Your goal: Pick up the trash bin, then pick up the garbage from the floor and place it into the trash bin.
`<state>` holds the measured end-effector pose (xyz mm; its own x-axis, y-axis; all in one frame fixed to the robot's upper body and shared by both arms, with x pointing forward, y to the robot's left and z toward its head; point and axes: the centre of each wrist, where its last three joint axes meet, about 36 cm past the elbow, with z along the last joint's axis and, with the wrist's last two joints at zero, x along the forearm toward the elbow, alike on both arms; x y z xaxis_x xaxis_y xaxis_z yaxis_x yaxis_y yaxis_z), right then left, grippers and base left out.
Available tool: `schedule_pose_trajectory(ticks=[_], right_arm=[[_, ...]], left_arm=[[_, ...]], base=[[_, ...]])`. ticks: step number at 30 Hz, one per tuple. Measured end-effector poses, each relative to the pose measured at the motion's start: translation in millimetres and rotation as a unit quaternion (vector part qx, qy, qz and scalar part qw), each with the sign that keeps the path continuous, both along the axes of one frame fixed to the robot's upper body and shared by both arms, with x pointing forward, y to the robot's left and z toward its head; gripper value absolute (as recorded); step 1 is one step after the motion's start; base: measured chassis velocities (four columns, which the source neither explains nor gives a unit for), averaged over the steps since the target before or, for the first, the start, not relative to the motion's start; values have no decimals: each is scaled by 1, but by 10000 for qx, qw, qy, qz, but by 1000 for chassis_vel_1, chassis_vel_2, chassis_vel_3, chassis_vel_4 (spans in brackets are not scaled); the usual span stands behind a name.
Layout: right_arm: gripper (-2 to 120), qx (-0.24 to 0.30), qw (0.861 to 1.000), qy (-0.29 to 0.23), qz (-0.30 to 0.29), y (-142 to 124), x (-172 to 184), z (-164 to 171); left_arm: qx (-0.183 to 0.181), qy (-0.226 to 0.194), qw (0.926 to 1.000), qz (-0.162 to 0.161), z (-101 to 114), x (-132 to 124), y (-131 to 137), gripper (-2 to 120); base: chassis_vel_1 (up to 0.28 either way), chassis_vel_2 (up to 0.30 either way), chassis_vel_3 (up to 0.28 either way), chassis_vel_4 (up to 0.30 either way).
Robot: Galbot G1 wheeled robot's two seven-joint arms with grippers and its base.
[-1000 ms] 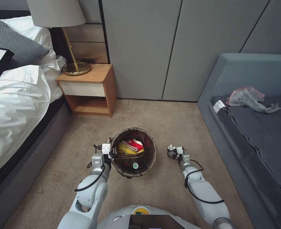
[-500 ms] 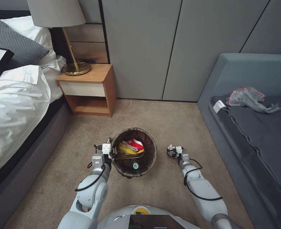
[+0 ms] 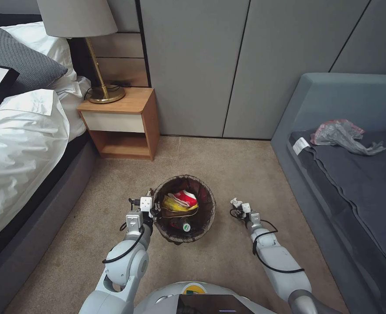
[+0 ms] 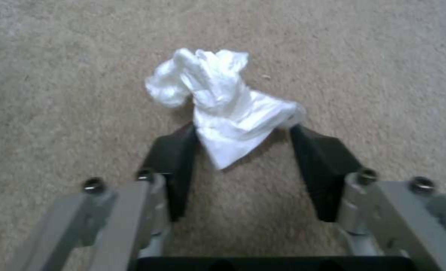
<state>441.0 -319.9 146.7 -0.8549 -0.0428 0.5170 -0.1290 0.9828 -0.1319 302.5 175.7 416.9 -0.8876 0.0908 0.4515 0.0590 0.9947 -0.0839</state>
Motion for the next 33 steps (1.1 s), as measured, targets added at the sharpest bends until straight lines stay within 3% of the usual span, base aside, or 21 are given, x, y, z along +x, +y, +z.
schedule_pose_trajectory(ticks=[5,12,17,33], right_arm=[[25,-7,10000,-51,37,2,9,3],[18,-30,9999,-120,109,1,21,8],[0,-61,9997,-193,164,-1,26,10],[0,-48,9994,-262,200,-4,23,11]], left_arm=[[-19,1,10000,-23,0,0,-3,2],[18,-1,10000,-14,0,-1,0,2],[15,0,10000,-22,0,-1,-1,2],[34,-7,10000,-32,0,0,1,2]], base=[[0,0,0,0],[0,0,0,0],[0,0,0,0],[0,0,0,0]])
